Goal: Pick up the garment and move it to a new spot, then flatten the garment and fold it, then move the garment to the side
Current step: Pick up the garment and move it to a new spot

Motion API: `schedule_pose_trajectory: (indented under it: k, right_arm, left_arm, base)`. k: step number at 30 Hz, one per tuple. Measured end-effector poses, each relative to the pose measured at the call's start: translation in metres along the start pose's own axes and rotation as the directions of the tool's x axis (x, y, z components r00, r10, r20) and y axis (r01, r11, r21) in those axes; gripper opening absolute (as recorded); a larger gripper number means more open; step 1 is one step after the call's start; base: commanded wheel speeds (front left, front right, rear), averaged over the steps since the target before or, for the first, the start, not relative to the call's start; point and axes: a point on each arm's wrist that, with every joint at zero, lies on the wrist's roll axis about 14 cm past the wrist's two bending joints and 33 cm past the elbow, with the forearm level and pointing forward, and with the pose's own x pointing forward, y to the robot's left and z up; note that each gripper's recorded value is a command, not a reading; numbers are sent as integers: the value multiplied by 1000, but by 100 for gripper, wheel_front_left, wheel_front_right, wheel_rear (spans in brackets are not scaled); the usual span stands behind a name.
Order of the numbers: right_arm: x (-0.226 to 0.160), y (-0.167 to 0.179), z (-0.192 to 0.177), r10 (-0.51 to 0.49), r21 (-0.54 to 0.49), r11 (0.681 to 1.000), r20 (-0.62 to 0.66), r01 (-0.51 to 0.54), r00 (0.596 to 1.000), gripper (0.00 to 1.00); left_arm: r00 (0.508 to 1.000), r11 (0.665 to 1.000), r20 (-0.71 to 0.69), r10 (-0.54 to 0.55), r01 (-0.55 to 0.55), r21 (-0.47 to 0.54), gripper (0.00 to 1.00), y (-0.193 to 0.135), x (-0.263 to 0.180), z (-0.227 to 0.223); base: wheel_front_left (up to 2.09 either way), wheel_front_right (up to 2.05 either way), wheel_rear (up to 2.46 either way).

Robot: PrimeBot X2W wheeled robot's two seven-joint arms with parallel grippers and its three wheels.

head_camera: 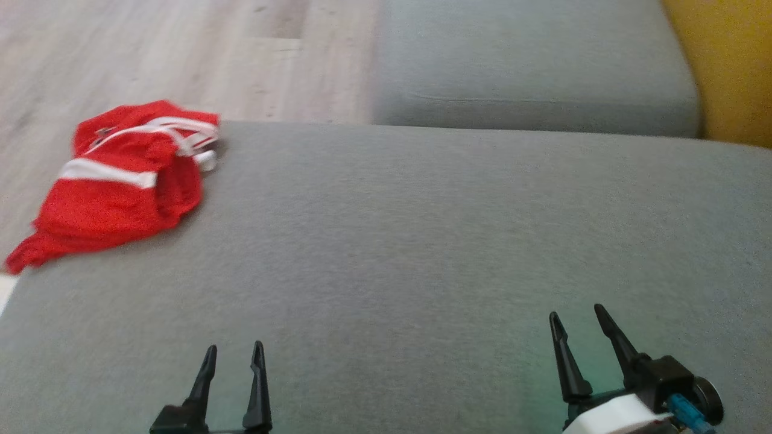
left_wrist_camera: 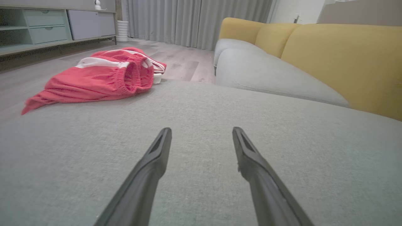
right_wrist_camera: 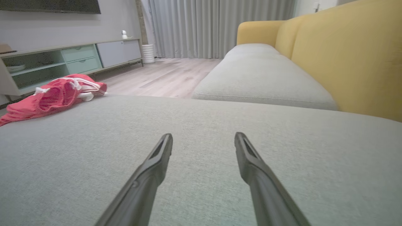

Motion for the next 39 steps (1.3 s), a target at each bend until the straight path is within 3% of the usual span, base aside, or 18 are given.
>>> schedule_pose_trajectory:
  k: [9, 17, 21, 27, 32, 34, 39]
  right_arm:
    - [32, 59, -1, 202, 13, 979, -18, -201, 979, 100]
    - [59, 123, 5, 397, 5, 918, -11, -397, 918, 100]
    - [64, 126, 5, 406, 6, 914, -11, -406, 914, 100]
    - [70, 111, 19, 362, -21, 932, 33, -362, 931, 100]
    - [79, 90, 21, 313, -56, 949, 42, -311, 949, 100]
    - [82, 85, 20, 302, -62, 952, 35, -299, 953, 100]
    - [106, 71, 23, 269, -96, 960, 39, -264, 962, 100]
  left_arm:
    - [979, 981, 62, 196, -196, -9, 100, 57, -38, 14]
    - [905, 913, 115, 409, -407, -44, 100, 108, -79, 26]
    - [890, 897, 106, 443, -439, -56, 100, 117, -87, 23]
    - [848, 863, 176, 500, -504, -23, 100, 146, -99, 49]
    - [807, 835, 318, 498, -545, 76, 100, 176, -92, 119]
    - [806, 838, 354, 475, -537, 98, 100, 176, -83, 140]
    - [811, 862, 490, 319, -463, 206, 100, 165, -19, 240]
  base:
    - [0, 0, 0]
    - [0, 0, 0]
    - [0, 0, 0]
    - [0, 0, 0]
    - [0, 0, 0]
    - [0, 0, 0]
    - [0, 0, 0]
